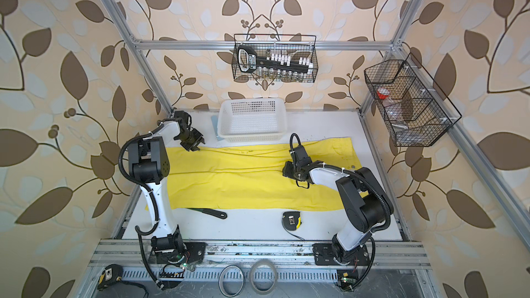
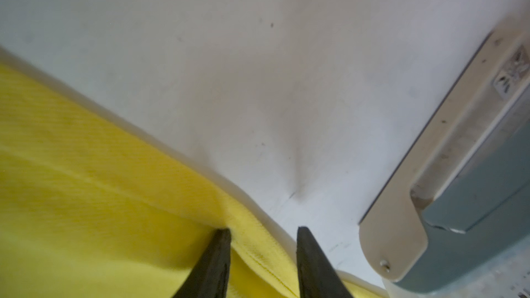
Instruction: Fold and stack the trousers
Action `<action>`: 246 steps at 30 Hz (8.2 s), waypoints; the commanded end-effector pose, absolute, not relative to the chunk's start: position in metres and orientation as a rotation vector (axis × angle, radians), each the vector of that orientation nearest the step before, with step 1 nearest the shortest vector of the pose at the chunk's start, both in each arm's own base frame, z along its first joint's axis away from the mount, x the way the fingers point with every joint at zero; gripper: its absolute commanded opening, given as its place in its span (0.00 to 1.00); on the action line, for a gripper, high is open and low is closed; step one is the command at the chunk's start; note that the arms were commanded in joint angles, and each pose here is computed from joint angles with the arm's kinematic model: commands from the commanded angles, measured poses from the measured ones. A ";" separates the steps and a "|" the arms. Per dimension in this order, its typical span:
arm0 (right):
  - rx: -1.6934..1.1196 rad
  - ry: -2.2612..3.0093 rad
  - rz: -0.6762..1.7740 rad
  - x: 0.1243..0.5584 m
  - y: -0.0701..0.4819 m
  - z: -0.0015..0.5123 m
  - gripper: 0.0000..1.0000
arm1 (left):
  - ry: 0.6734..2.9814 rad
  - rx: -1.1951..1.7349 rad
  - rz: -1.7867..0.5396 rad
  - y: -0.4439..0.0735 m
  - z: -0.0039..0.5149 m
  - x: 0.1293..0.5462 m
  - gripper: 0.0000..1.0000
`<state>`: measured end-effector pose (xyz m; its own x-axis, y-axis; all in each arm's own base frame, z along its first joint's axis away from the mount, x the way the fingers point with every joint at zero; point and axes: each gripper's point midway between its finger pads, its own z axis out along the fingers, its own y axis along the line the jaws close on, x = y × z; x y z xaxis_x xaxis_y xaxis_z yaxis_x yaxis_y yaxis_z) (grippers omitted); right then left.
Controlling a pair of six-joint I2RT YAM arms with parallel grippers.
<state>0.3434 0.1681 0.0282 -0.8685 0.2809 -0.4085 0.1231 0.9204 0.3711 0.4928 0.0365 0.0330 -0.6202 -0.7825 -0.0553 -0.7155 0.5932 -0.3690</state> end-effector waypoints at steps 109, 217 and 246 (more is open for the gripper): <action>1.318 2.099 -0.165 0.210 -0.109 0.147 0.05 | 1.801 -1.887 -0.003 0.176 0.173 0.191 0.00; 1.003 2.257 -0.263 0.389 -0.115 0.142 0.57 | 2.322 -1.260 -0.029 0.164 0.173 0.434 0.61; 0.896 2.603 0.044 0.312 -0.042 0.035 0.70 | 2.498 -0.949 -0.416 0.050 0.137 0.338 0.99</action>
<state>0.3121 -0.0405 0.0441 -0.7275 0.5833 -0.3612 0.5753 0.8055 0.1422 0.3307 0.0423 0.1313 -0.6634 -0.7142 -0.2233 -0.5881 0.6821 -0.4346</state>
